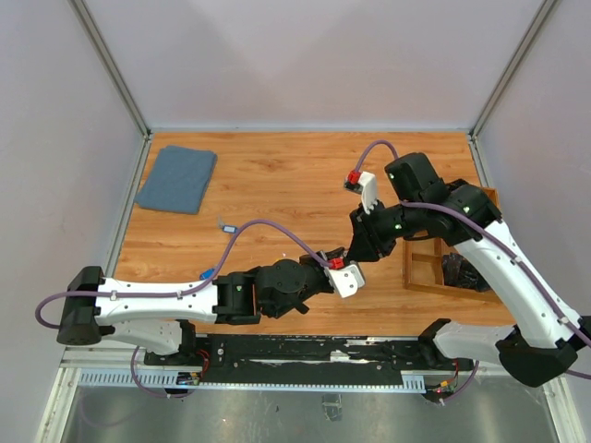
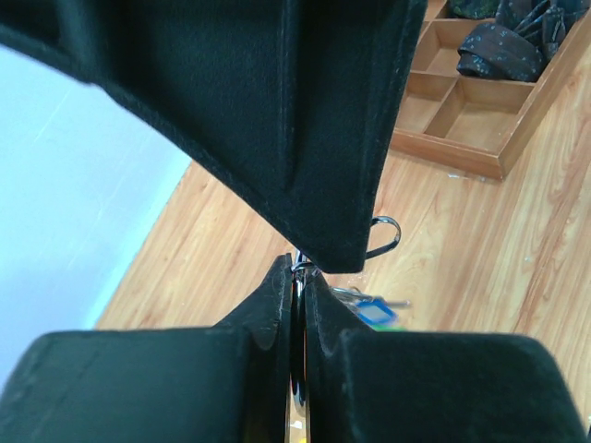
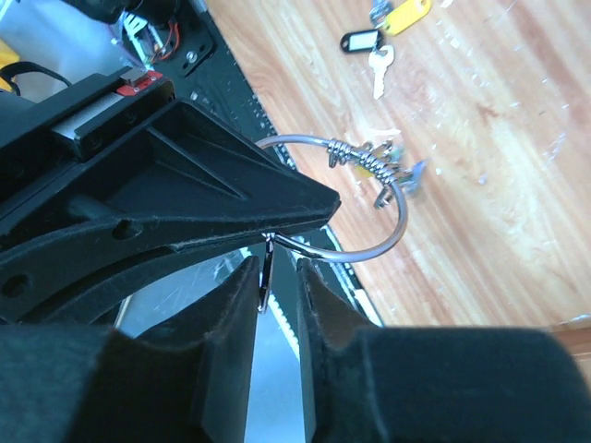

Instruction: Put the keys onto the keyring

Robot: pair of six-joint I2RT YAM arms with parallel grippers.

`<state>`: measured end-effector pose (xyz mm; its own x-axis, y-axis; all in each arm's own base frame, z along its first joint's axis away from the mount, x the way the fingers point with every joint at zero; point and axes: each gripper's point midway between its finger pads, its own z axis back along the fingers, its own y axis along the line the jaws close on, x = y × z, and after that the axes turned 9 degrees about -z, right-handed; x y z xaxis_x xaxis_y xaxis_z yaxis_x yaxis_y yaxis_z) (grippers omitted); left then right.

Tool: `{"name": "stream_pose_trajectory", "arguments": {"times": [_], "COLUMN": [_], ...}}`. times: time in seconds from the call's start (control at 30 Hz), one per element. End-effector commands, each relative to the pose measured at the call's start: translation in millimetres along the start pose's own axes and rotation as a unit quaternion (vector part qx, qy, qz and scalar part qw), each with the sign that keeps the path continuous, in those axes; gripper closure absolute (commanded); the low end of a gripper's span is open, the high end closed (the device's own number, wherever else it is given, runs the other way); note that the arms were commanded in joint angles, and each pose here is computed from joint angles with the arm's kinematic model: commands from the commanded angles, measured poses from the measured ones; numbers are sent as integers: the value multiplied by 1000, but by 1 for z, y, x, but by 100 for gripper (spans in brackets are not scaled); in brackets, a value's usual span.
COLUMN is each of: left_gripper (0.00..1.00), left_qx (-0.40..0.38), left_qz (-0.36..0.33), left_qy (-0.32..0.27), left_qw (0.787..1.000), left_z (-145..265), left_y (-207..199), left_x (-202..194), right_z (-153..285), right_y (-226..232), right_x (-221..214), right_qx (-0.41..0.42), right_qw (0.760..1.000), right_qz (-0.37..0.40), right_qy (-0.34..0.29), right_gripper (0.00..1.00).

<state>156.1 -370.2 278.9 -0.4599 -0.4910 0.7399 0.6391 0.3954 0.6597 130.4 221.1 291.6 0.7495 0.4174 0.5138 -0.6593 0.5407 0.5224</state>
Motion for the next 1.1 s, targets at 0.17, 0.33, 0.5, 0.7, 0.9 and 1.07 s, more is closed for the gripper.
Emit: {"name": "stream_pose_trajectory", "arguments": {"times": [0.17,0.33,0.5,0.7,0.9,1.07], "left_gripper": [99,100,99,100,99,100], "left_qx": [38,71,103,124,128,129], "left_qz": [78,121,149,173,200,204], "left_qy": [-10,4,41,80,79,77], "left_qw": [996,990,983,974,968,967], "left_z": [-4,-3,-6,-12,-11,-10], "left_y": [9,18,23,26,35,38], "left_x": [15,11,2,-6,-8,-9], "right_z": [26,40,41,40,36,32], "right_y": [-16,-19,-14,-5,-10,-6], "right_x": [28,35,39,45,43,44], "right_qx": [-75,-97,-79,-41,-44,-27], "right_qw": [987,974,965,953,953,953], "right_qz": [42,51,42,39,31,30], "right_qy": [-139,-197,-245,-297,-299,-302], "right_gripper": [65,60,57,54,55,57]}}
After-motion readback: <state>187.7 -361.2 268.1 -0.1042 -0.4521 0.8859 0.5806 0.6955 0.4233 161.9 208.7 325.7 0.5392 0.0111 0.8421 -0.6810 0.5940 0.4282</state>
